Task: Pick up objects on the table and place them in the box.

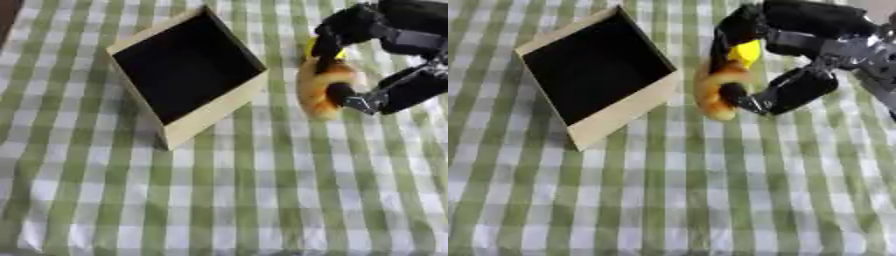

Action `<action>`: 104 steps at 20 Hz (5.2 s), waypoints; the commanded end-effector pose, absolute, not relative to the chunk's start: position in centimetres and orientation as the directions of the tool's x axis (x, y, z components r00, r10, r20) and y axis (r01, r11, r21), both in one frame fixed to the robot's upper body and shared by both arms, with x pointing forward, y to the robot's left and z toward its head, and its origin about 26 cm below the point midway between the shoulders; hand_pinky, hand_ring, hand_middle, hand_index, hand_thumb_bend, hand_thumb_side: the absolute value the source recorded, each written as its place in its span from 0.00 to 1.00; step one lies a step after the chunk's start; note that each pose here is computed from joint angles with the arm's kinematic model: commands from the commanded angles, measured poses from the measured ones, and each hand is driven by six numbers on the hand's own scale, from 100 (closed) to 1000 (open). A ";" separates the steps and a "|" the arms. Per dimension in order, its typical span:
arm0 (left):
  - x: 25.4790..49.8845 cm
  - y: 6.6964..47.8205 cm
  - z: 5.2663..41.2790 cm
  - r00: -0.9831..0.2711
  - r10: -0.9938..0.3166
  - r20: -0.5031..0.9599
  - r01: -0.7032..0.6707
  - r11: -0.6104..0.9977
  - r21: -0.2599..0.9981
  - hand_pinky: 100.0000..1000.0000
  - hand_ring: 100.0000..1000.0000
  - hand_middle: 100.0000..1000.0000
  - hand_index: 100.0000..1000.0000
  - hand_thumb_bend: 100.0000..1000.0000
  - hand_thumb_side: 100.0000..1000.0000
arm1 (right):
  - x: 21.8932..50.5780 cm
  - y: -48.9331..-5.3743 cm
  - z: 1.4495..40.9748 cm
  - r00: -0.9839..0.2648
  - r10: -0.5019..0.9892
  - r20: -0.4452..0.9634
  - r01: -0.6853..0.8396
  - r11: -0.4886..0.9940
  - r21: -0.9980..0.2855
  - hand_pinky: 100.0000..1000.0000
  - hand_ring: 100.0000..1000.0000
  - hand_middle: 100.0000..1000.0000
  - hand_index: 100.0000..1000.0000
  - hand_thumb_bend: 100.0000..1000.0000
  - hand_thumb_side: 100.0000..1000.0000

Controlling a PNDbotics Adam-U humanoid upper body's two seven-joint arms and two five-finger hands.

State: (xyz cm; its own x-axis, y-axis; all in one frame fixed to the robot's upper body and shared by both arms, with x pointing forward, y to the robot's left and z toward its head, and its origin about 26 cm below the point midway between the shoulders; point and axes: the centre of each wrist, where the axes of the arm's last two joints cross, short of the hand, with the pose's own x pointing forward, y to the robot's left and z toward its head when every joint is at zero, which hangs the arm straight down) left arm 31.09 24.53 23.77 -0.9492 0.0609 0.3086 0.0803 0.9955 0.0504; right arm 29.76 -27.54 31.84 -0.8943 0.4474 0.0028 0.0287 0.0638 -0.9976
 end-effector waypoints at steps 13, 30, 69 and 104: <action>31.0 21.4 27.5 -0.952 0.243 0.185 0.268 0.955 0.124 0.73 0.72 0.75 0.84 0.00 0.63 | 35.6 -25.3 36.6 -0.864 0.503 0.009 0.098 0.185 -0.978 0.85 0.67 0.30 0.52 0.00 0.00; 31.0 20.8 27.3 -0.935 0.282 0.217 0.313 0.941 0.126 0.73 0.72 0.76 0.84 0.00 0.63 | 40.4 -23.1 31.8 -0.826 0.562 -0.042 0.101 0.076 -0.992 0.84 0.78 0.53 0.71 0.00 0.00; 31.0 22.2 25.7 -0.942 0.190 0.276 0.227 0.968 0.108 0.74 0.72 0.77 0.84 0.00 0.63 | 34.6 -38.9 29.7 -0.509 0.861 -0.007 0.152 0.082 -0.985 0.90 0.89 0.74 0.91 0.05 0.00; 31.0 22.1 25.4 -0.942 0.158 0.296 0.203 0.971 0.129 0.75 0.72 0.78 0.84 0.00 0.65 | 35.4 -39.7 30.4 -0.437 0.893 -0.111 0.226 -0.010 -0.974 0.91 0.90 0.77 0.93 0.12 0.00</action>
State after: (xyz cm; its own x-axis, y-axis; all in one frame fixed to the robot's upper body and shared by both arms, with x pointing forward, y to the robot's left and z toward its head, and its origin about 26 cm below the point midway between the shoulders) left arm 31.28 21.88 24.82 -0.9353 0.1661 0.3123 0.2109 0.9707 0.1151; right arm 36.32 -39.40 28.34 -0.4412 0.8953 -0.0618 0.1822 0.0220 -0.9830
